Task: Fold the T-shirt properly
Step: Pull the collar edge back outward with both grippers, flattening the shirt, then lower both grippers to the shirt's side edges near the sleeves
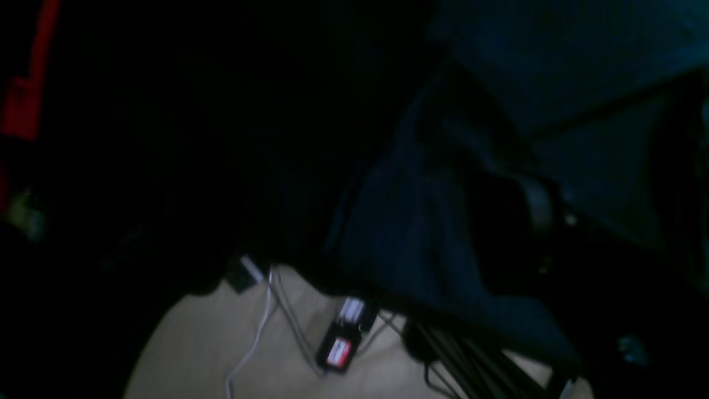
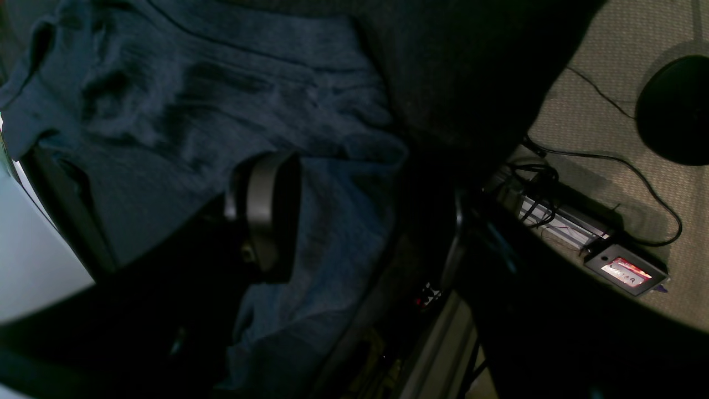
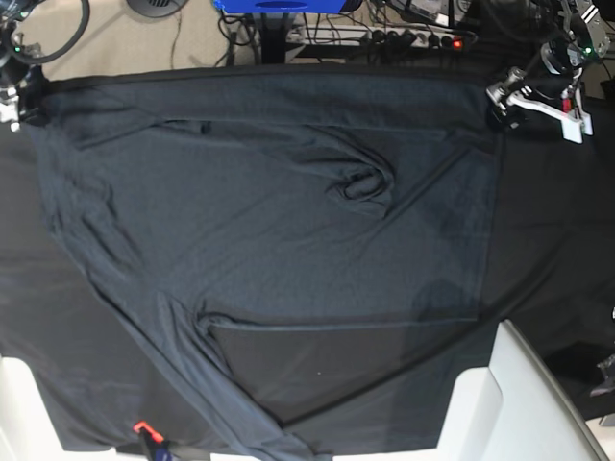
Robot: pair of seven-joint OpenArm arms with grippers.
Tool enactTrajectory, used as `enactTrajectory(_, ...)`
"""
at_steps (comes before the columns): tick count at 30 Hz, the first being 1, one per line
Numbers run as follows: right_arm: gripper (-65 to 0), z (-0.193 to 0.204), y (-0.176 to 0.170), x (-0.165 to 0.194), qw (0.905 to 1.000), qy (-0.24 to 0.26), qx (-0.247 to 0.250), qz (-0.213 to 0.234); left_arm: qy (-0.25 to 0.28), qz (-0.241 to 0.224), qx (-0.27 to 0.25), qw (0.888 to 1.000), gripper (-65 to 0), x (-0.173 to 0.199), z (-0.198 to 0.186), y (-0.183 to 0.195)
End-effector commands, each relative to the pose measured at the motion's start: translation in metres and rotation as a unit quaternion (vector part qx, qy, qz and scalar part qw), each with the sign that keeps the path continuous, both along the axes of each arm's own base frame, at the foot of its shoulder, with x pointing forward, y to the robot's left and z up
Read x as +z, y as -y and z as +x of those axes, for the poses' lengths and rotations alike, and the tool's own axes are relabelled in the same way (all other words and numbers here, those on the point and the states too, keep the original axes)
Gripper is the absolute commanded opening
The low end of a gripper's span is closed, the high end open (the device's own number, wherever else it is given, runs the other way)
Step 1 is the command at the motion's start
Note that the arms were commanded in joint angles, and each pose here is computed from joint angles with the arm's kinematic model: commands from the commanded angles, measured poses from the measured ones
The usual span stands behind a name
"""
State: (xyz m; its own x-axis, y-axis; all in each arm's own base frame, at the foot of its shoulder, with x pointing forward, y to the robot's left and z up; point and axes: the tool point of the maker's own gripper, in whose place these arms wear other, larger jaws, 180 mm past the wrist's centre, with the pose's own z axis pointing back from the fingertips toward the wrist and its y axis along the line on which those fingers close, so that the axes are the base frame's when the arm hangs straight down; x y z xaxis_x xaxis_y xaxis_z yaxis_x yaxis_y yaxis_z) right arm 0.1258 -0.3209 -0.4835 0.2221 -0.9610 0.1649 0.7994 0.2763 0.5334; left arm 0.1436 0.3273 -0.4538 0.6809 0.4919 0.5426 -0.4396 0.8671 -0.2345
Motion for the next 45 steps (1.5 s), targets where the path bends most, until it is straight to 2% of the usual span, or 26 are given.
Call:
enactTrajectory(1, -32.9, 0.004, 0.019, 0.013, 0.9996, 0.015, -0.008, -0.024, 0.016, 0.013, 0.0, 1.0, 0.0, 0.01, 0.006, -0.009)
enactTrajectory(4, -32.9, 0.008, 0.033, 0.021, 0.9991, 0.019, -0.006, -0.039, 0.015, 0.023, 0.011, 1.0, 0.0, 0.013, 0.003, -0.022)
enactTrajectory(9, -32.9, 0.024, 0.067, 0.041, 0.9965, 0.028, -0.022, -0.075, 0.029, 0.044, 0.077, 0.996, 0.0, 0.024, 0.001, -0.075)
enactTrajectory(12, -32.9, 0.049, 0.089, 0.062, 0.9932, 0.05, -0.019, -0.103, 0.035, 0.061, 0.078, 0.995, 0.0, 0.035, 0.014, -0.098)
enactTrajectory(14, -32.9, 0.082, 0.089, 0.073, 0.9911, 0.065, 0.019, -0.115, 0.045, 0.071, 0.076, 0.994, 0.0, 0.045, 0.026, -0.11)
enactTrajectory(16, -32.9, 0.125, 0.079, 0.083, 0.9846, 0.081, 0.088, -0.127, 0.056, 0.074, 0.06, 0.994, 0.0, 0.052, 0.045, -0.109)
enactTrajectory(19, -32.9, 0.182, 0.054, 0.077, 0.9681, 0.094, 0.187, -0.138, 0.051, 0.078, -0.001, 0.996, 0.0, 0.052, 0.073, -0.09)
enactTrajectory(23, -32.9, 0.216, 0.04, 0.052, 0.952, 0.066, 0.245, -0.171, 0.039, 0.071, -0.061, 0.995, 0.0, 0.043, 0.091, -0.061)
enactTrajectory(26, -32.7, 0.225, 0.03, 0.034, 0.938, 0.044, 0.282, -0.197, 0.042, 0.066, -0.059, 0.995, 0.0, 0.041, 0.093, -0.058)
enactTrajectory(28, -32.7, 0.227, 0.029, 0.026, 0.9333, 0.034, 0.291, -0.208, 0.04, 0.065, -0.062, 0.995, 0.0, 0.04, 0.093, -0.056)
enactTrajectory(33, -32.7, 0.223, 0.03, 0.012, 0.9325, 0.018, 0.289, -0.215, 0.04, 0.066, -0.061, 0.995, 0.0, 0.04, 0.093, -0.057)
enactTrajectory(41, -33.3, 0.219, 0.015, 0.003, 0.9209, 0.006, 0.324, -0.216, 0.046, 0.063, -0.061, 0.995, 0.0, 0.041, 0.099, -0.055)
enactTrajectory(45, -33.5, 0.218, 0.004, -0.001, 0.9193, 0.007, 0.333, -0.21, 0.049, 0.056, -0.058, 0.996, 0.0, 0.038, 0.1, -0.049)
